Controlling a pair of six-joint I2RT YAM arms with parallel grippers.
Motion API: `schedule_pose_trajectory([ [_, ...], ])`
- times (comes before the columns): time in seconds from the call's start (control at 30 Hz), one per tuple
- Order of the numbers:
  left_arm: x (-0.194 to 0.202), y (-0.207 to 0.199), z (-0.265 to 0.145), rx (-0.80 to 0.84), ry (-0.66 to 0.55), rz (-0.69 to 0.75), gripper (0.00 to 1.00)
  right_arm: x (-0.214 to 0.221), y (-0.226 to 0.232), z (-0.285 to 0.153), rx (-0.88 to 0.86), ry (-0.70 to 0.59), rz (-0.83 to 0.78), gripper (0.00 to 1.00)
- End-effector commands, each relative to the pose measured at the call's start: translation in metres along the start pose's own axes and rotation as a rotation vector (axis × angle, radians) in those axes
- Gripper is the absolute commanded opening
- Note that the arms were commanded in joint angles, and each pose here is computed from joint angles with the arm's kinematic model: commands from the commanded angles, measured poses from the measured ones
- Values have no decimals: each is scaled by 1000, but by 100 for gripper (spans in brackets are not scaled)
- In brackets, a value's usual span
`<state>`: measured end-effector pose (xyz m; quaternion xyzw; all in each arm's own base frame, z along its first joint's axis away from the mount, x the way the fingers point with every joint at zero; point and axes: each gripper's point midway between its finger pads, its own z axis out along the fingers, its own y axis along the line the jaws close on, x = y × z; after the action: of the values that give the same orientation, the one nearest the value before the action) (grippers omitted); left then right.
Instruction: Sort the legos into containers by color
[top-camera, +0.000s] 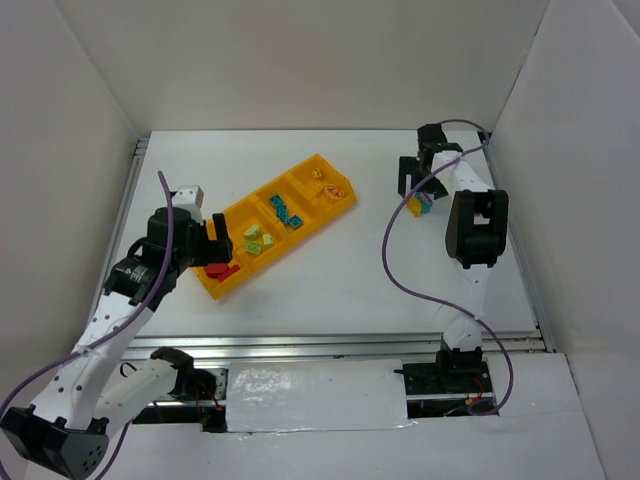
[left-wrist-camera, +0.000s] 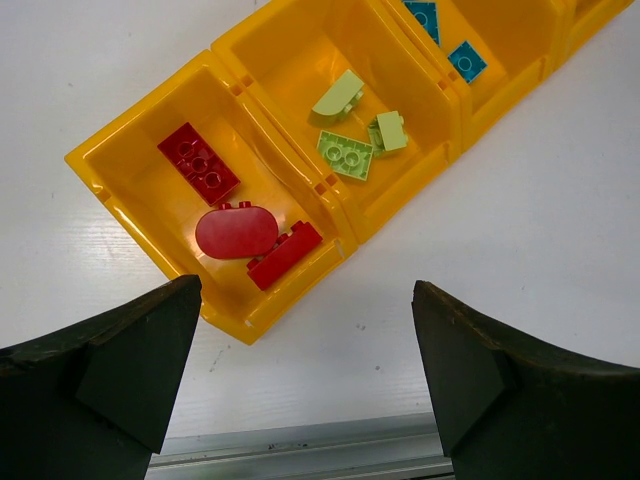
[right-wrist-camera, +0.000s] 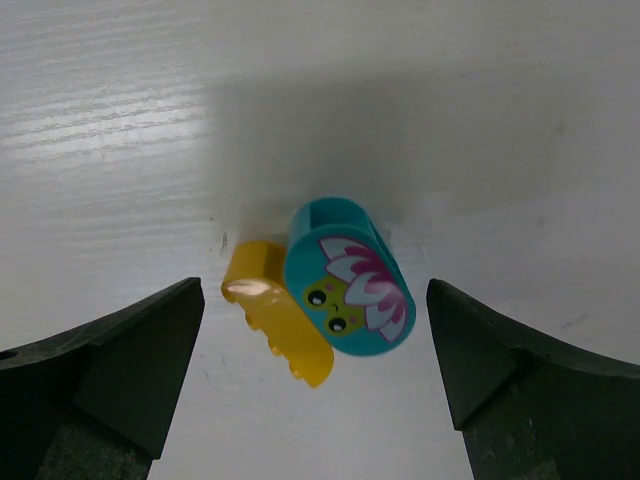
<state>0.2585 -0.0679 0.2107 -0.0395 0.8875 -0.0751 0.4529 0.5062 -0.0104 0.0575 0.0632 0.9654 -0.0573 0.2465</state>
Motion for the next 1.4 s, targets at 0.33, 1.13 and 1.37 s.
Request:
schedule_pose_trajectory([
  [0.33, -5, -1, 5, 6, -13, 13, 99, 14, 17, 22, -110, 107, -40, 33],
  [1.13, 8, -145, -9, 898, 2, -312, 100, 75, 228, -255, -543, -344, 291, 0],
  [1.37, 9, -186, -32, 1060, -56, -181, 99, 87, 269, -292, -564, -343, 304, 0],
])
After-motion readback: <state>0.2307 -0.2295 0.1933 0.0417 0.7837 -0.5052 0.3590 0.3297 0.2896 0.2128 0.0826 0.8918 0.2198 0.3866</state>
